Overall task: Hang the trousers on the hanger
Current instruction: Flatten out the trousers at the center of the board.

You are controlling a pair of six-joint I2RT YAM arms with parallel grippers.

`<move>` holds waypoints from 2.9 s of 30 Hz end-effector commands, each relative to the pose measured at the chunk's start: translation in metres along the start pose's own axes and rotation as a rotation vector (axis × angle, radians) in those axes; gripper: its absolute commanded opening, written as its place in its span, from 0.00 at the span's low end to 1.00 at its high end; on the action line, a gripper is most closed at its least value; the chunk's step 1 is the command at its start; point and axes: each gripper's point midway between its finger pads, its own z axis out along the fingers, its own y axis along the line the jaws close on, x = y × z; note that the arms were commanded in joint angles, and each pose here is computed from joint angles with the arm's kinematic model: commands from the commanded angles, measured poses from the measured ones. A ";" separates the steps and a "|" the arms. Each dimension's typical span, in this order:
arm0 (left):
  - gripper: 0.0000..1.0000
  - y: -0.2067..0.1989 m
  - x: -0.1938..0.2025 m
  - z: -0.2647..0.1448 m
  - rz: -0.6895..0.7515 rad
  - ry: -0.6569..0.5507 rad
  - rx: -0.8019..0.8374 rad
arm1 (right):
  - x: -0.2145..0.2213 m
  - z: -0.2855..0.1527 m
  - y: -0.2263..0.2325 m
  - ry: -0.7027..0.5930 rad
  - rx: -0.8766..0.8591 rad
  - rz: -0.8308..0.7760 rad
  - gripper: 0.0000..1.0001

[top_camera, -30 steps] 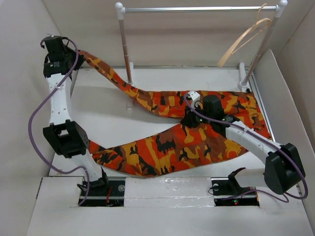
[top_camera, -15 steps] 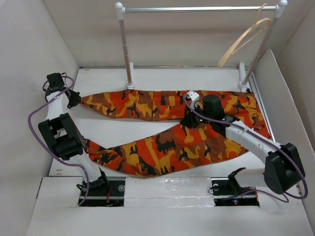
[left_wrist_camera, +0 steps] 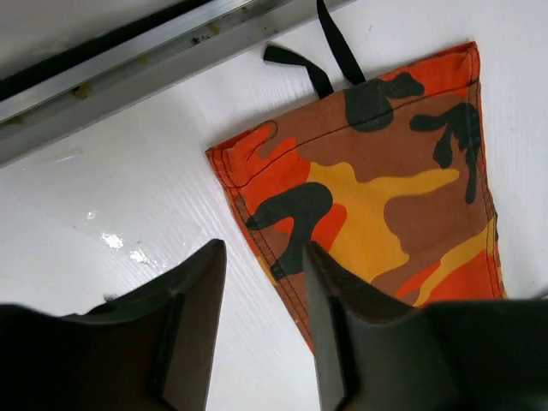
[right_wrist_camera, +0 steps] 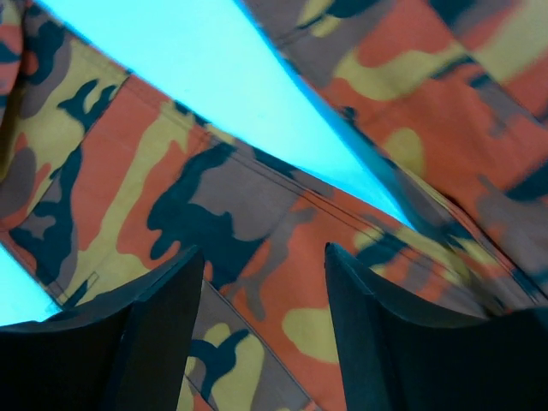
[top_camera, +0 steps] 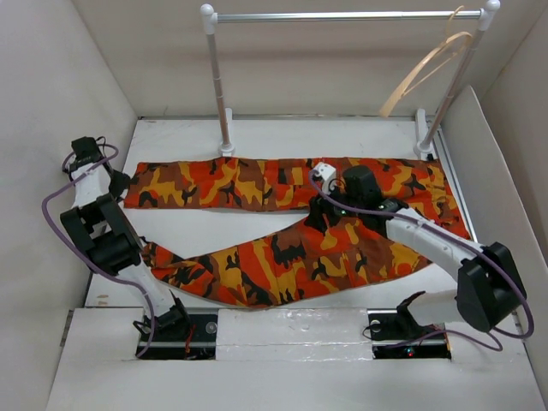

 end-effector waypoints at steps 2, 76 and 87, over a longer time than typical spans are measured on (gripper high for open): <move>0.43 0.001 -0.016 -0.039 0.012 -0.087 0.040 | -0.031 0.024 0.042 0.000 -0.156 -0.160 0.51; 0.31 -0.050 0.093 -0.244 0.327 -0.191 0.612 | 0.055 0.198 0.151 0.330 -0.684 -0.298 0.00; 0.31 -0.055 0.120 -0.207 0.437 -0.077 0.562 | -0.078 0.194 0.034 -0.002 -0.386 -0.114 0.00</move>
